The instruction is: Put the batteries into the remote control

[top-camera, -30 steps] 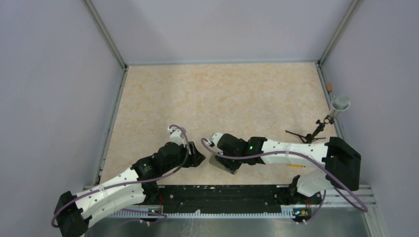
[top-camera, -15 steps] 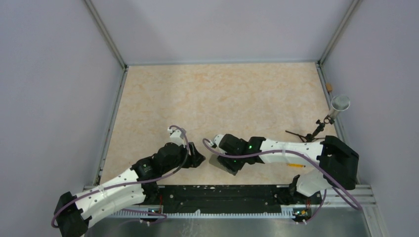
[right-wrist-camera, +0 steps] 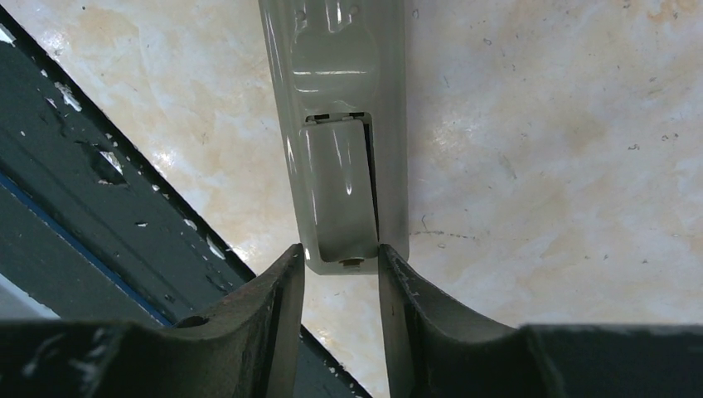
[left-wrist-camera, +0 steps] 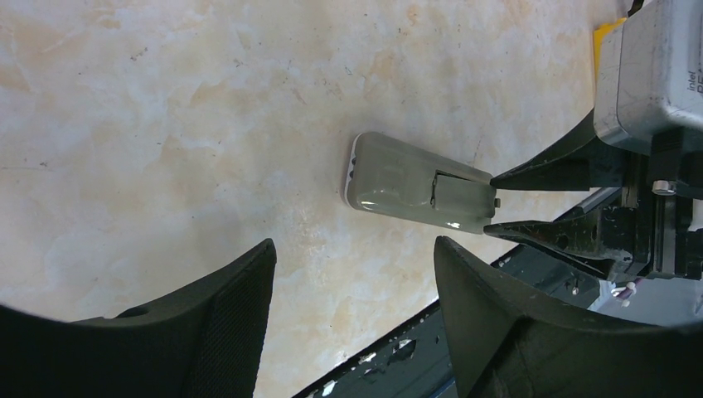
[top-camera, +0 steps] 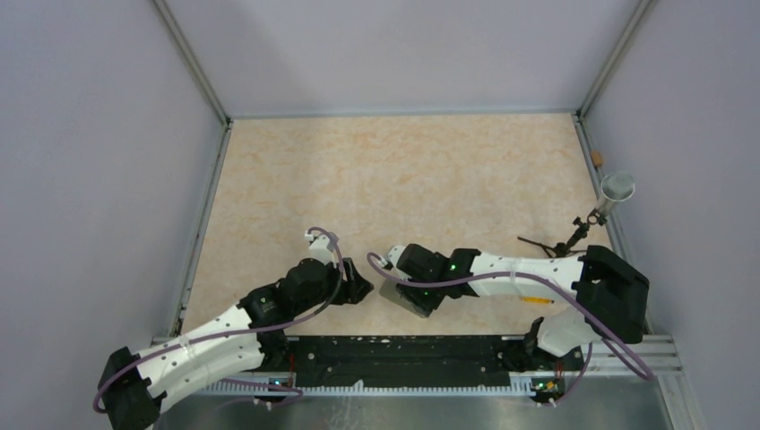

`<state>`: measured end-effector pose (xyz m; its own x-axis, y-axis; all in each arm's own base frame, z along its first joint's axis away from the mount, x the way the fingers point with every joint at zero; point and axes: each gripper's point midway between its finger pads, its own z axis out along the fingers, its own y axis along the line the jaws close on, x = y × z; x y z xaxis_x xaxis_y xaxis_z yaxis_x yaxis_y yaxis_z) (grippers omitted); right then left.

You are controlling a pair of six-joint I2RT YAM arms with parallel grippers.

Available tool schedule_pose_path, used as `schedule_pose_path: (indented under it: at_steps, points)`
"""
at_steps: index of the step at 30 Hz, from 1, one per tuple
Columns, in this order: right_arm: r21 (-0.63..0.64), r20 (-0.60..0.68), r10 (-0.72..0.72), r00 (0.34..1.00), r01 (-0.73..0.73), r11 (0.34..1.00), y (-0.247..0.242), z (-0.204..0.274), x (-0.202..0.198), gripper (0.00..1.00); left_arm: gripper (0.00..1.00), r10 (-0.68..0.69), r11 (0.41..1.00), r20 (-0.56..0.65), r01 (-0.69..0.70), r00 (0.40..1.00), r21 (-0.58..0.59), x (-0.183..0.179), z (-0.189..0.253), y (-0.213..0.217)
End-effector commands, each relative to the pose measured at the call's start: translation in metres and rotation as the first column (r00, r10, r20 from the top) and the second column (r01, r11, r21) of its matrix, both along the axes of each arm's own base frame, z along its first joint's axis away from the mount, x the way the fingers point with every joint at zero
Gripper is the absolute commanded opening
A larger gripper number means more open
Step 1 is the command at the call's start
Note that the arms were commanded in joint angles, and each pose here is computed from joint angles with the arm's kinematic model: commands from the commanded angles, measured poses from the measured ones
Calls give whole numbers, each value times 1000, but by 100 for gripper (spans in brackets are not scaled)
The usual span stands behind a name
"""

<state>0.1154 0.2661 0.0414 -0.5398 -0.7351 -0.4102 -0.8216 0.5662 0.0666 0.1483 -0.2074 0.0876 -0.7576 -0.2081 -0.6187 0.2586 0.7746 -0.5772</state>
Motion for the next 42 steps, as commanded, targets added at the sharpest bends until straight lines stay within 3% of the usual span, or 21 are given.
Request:
schedule_pose_path:
  at_steps: [1, 15, 23, 31, 42]
  points:
    - [34, 17, -11, 1000, 10, 999, 8, 4, 8, 35, 71, -2, 1000, 23, 2, 1000, -18, 4, 4, -3]
    - [25, 39, -21, 999, 20, 999, 7, 10, 13, 16, 71, -7, 1000, 21, 7, 1000, -17, 4, 3, -5]
    - [39, 52, -24, 998, 22, 999, 9, 15, 15, 0, 71, -10, 1000, 18, 10, 1000, -15, 4, 2, -6]
    - [65, 76, -44, 996, 39, 997, 7, 31, 17, 0, 71, -14, 1000, 15, 15, 1000, -18, 4, 2, -8]
    - [36, 13, -55, 998, 54, 998, 4, 34, 7, 0, 71, -23, 1000, 19, 24, 1000, -19, 4, 3, -9]
